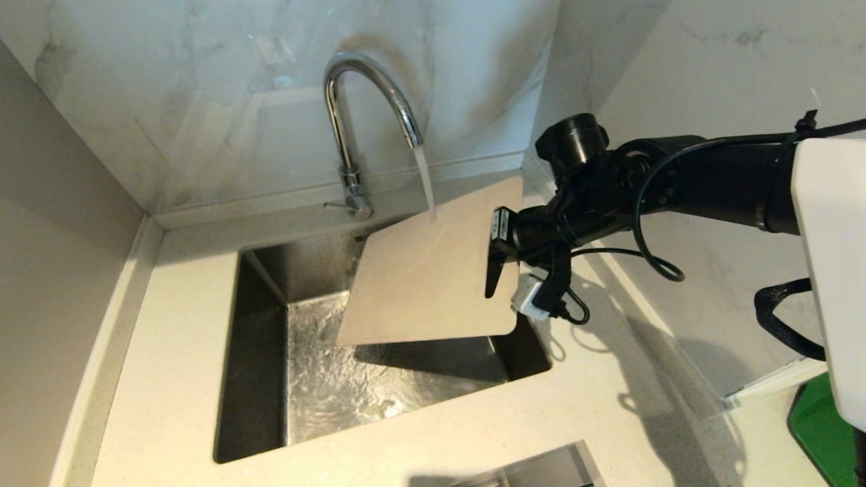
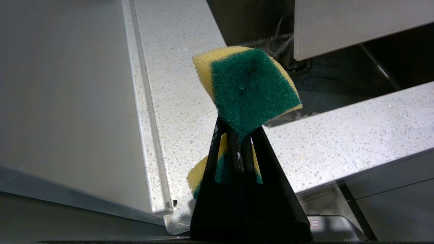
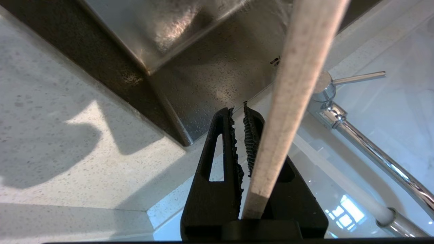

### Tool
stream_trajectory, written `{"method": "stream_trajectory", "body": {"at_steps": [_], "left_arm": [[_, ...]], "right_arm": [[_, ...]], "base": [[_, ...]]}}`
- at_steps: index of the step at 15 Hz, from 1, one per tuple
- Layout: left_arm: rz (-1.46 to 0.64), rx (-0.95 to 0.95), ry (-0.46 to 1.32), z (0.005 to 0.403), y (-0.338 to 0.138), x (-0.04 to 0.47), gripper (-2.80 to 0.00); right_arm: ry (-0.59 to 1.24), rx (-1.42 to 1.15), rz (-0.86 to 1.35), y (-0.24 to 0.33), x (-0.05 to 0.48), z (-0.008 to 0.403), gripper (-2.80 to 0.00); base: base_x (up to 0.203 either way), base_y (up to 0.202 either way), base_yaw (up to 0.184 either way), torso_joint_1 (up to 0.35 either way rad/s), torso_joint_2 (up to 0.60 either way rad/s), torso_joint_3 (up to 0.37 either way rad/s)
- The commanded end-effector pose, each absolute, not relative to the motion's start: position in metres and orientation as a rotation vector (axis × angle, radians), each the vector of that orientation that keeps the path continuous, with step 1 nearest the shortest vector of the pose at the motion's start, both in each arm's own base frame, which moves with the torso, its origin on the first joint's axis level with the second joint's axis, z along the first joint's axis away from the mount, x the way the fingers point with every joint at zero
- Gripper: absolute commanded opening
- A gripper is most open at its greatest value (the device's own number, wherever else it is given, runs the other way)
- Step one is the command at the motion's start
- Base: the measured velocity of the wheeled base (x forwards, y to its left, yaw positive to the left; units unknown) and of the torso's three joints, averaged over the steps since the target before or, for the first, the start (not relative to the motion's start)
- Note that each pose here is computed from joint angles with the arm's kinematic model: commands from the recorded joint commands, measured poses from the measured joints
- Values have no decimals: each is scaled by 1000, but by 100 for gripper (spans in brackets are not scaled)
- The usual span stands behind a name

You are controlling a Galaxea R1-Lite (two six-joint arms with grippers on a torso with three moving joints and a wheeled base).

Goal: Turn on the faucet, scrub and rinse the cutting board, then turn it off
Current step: Scrub the cutting board underwater

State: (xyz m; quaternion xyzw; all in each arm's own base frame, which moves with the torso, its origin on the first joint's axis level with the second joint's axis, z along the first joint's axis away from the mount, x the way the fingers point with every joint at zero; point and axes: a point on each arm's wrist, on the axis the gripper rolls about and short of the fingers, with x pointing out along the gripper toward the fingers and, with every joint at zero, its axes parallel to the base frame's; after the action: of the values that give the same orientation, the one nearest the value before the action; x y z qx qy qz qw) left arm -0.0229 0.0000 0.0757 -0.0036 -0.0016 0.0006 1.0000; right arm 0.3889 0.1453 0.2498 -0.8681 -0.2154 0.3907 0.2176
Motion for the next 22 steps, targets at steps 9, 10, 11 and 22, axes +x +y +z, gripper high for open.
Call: {"method": "stream_trajectory", "body": {"at_steps": [9,10,11,22], "left_arm": [[2,-8,-5,76,0,-23,-280],[3,-8,-5,76,0,-23,-280],[2,-8,-5,76,0,-23,-280],[2,-8,-5,76,0,-23,-280]], "right_arm": [[-655,-2402,1051,149,397,244,-280],[-660,-2404,1042,150,397,245,-280],[-662,-2402,1042,150,398,244,-280],[-672,-2394,1060,155,401,237,-280]], "base": [[0,0,0,0,0,0],[0,0,0,0,0,0],[0,0,0,0,0,0],[0,0,0,0,0,0]]}}
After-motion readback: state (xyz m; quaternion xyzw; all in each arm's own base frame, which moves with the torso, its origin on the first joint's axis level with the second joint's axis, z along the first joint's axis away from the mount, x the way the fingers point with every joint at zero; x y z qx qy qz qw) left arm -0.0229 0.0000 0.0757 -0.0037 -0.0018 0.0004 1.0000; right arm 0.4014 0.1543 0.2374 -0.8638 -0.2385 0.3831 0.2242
